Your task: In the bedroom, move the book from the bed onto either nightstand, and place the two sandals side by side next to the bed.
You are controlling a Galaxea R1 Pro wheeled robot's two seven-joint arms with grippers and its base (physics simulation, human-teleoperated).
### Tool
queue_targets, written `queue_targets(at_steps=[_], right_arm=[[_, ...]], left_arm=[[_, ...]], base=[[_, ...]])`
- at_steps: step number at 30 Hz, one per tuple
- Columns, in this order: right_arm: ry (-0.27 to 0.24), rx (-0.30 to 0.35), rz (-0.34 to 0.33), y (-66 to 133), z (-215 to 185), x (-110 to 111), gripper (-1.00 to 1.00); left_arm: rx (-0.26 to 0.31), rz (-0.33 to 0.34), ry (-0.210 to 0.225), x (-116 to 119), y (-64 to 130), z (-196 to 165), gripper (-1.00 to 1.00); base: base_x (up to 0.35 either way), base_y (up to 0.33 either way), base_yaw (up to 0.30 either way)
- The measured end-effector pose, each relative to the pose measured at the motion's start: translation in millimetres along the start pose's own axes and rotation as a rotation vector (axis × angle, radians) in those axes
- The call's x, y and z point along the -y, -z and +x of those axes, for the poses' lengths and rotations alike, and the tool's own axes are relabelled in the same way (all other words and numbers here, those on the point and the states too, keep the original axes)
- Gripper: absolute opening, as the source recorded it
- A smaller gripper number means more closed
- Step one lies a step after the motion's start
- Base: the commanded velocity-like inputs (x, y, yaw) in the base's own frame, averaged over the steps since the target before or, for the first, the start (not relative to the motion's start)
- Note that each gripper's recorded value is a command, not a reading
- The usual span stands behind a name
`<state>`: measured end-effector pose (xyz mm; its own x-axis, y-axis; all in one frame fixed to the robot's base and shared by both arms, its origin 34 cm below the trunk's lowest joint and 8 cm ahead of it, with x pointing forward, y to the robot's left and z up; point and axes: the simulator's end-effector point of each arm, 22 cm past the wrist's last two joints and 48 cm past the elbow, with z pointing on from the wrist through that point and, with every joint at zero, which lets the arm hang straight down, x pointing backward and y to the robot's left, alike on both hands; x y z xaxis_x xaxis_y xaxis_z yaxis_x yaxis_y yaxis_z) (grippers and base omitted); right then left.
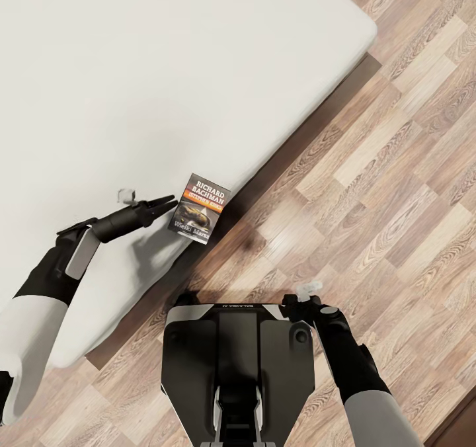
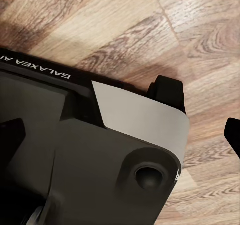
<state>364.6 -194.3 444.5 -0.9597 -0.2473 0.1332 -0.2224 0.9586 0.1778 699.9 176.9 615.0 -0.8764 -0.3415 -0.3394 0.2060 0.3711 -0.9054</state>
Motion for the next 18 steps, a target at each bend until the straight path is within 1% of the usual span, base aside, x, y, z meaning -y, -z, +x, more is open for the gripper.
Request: queue_targets(at_steps=[6, 7, 13, 18], right_arm=[[0.000, -0.001, 0.000, -0.1, 0, 0, 1.00], [0.001, -0.001, 0.000, -0.2, 0, 0, 1.00], [-0.004, -0.038, -0.001, -0.1, 25, -1, 1.00], [-0.007, -0.051, 0.001, 0.2, 34, 0, 1.00]], left_arm=[[-0.013, 0.034, 0.031, 8, 0.0, 3, 1.00], [-0.014, 0.042, 0.031, 10, -0.2, 1, 1.00], [-0.019, 0.047, 0.045, 13, 20.8, 1, 1.00], [-0.037, 0.054, 0.058, 17, 35.8, 4, 1.00]], base=[[0.000, 0.000, 0.000], [0.000, 0.000, 0.000], [0.000, 0.000, 0.000], [0.000, 0.000, 0.000]])
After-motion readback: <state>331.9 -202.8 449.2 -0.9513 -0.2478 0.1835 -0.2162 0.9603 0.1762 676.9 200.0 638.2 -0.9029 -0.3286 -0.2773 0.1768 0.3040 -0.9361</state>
